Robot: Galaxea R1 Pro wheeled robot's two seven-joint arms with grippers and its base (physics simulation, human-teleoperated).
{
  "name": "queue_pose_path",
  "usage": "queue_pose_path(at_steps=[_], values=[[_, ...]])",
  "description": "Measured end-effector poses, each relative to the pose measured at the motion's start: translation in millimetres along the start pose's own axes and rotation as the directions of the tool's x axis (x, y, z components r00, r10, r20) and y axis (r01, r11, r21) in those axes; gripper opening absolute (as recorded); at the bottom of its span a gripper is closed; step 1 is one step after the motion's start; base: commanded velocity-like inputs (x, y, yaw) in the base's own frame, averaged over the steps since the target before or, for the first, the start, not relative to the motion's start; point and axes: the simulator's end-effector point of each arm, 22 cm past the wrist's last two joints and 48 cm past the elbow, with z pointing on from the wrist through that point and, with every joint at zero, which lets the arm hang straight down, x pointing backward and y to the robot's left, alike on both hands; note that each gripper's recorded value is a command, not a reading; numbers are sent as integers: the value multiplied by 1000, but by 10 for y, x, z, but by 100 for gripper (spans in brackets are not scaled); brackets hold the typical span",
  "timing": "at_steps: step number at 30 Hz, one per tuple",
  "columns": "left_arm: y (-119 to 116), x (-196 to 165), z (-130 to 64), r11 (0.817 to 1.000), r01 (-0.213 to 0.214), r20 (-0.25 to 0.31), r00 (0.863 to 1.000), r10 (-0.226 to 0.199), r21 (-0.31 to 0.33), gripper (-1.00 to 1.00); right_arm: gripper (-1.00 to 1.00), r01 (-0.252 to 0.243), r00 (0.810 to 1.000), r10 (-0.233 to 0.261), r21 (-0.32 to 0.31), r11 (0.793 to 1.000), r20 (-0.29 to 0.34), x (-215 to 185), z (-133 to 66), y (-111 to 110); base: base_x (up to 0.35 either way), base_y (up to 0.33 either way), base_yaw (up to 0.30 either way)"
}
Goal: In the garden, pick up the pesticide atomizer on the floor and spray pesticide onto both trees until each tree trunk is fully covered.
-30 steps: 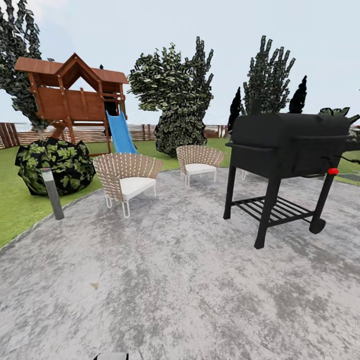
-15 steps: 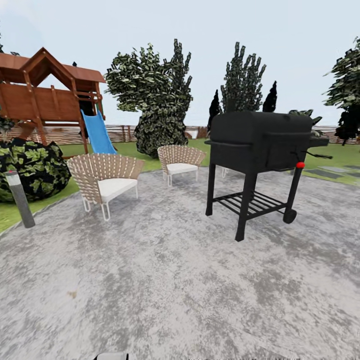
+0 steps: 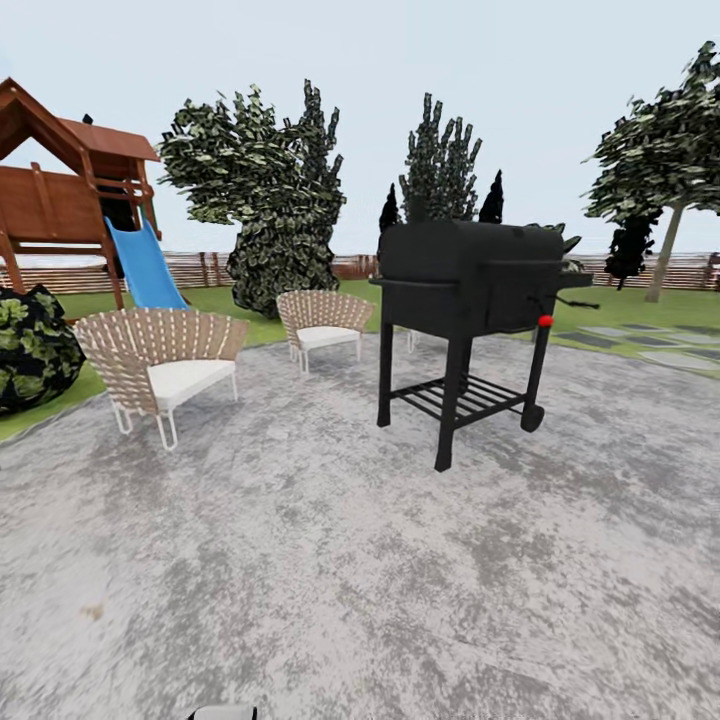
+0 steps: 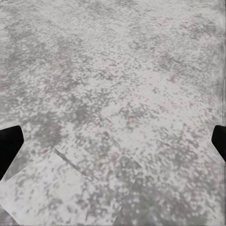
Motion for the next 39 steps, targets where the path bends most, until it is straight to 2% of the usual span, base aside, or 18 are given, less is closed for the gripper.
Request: queue_pose_path(at_steps=[5,11,19,24,39], values=[[2,96,35,1000,0,3,1000,0,0,100,100,0,1000,0,-1,1000,3,75,77,-5,0,0,-245],[1,81,35,1000,-1,7,1000,1,0,100,100,-1,1000,1,-1,1000,6,62,77,-3,0,0,-228],[1,79,35,1000,-2,7,1000,2,0,100,100,-1,1000,1,-1,1000,7,59,77,-3,29,0,-29],[14,80,34,1000,-2,7,1000,2,-2,100,100,-1,1000,1,-1,1000,7,59,77,-3,278,0,-103],[28,76,35,1000,-3,8,1000,3,-4,100,100,-1,1000,1,-1,1000,7,59,77,-3,326,0,-255]])
